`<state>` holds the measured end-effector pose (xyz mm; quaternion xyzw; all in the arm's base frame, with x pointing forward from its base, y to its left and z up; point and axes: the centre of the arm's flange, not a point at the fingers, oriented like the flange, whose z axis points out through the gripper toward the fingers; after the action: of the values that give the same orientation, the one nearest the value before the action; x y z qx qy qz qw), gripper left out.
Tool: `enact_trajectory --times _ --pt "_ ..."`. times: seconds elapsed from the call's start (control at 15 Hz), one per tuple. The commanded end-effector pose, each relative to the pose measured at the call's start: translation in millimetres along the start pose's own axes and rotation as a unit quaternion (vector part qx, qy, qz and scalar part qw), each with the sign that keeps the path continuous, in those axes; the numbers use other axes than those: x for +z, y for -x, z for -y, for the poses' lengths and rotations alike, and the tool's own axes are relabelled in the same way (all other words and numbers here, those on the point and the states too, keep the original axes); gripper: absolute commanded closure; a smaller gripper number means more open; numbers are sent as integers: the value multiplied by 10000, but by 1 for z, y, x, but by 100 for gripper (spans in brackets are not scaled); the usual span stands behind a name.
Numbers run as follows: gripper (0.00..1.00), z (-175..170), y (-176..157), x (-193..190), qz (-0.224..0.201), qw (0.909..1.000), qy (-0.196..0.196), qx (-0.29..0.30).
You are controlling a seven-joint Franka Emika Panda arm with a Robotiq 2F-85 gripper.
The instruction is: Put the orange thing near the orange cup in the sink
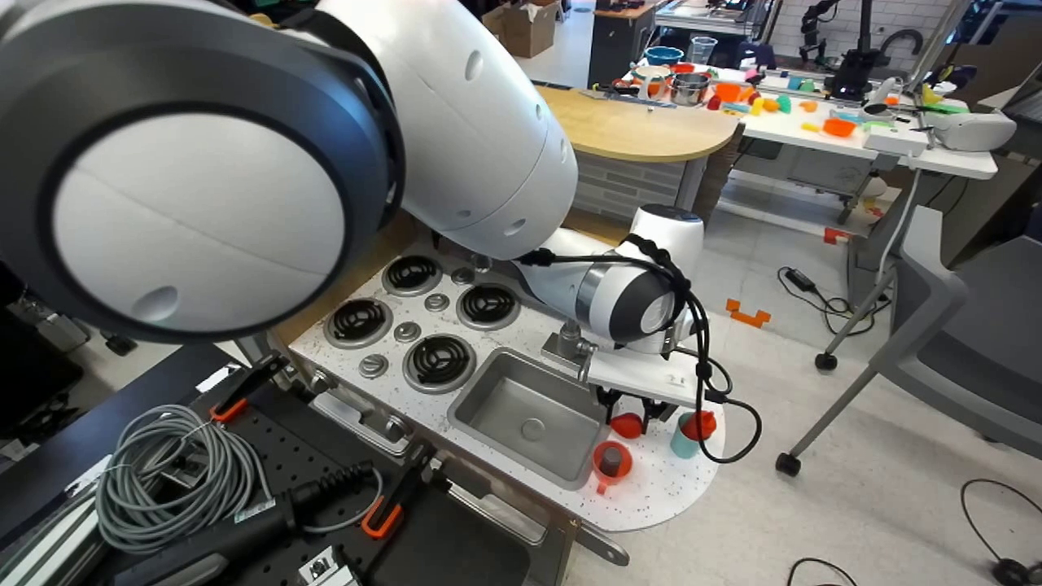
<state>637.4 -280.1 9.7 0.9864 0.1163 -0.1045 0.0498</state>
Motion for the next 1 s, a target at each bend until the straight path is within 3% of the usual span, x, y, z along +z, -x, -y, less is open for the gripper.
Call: enact_trajectory --times 0.0,0.53,0.93 --pt "72 3 3 -19 51 9999 77 -61" --pt "72 51 4 -55 -123 9989 -99 -448" --pt "72 61 58 -62 135 9990 -345 -263"
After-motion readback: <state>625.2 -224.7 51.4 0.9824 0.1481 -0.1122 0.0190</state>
